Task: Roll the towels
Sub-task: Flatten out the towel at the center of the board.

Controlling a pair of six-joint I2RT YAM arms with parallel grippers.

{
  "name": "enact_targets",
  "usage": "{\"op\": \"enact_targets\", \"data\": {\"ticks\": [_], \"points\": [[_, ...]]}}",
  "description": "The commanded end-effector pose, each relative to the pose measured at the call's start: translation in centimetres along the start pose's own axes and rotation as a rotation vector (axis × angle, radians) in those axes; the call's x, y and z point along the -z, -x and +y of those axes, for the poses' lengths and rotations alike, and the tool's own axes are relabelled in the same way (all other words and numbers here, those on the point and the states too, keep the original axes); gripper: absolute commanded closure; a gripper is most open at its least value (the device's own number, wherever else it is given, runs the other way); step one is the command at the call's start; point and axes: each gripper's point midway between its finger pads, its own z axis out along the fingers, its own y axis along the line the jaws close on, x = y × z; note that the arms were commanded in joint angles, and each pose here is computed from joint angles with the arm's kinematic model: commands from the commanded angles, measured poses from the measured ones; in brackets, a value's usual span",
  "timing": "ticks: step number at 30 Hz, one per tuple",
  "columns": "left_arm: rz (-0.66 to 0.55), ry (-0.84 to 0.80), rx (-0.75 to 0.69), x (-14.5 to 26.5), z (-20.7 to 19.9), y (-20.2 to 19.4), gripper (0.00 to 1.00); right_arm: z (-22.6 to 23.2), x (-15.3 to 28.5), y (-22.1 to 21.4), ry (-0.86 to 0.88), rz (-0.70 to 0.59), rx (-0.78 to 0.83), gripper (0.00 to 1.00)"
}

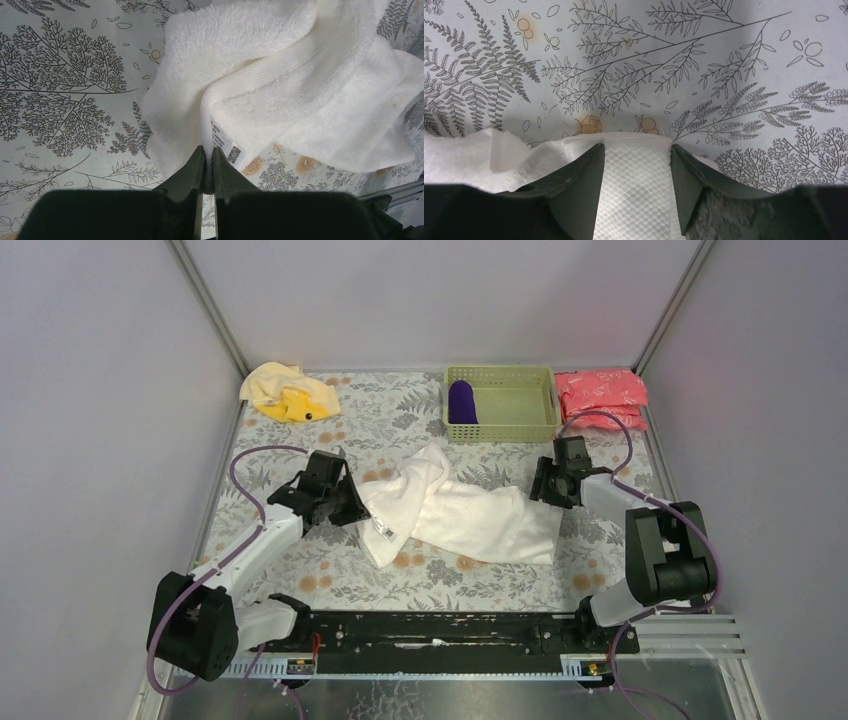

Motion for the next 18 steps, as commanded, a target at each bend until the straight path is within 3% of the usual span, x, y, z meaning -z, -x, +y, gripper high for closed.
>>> {"op": "enact_targets", "data": {"ticks": [1, 8, 15, 18], "points": [[-0.054, 0.009, -0.009, 0.8, -0.4, 1.7, 1.00, 0.7, -0.8, -0.2, 0.049, 0.016, 0.004, 0.44], [-0.147, 0.088, -0.013, 2.4, 0.3, 4.1, 1.00, 0.2, 0.3, 0.6, 0.013, -0.021, -0.013, 0.83], [-0.388, 0.200, -0.028, 7.8, 0.5, 11.8, 1.00, -0.4, 5.7, 8.5, -0.064, -0.269, -0.053, 1.00], [-0.518, 0.269, -0.021, 11.1, 0.9, 15.6, 1.00, -1.0, 8.8, 12.3, -0.097, -0.404, -0.078, 1.00]]}}
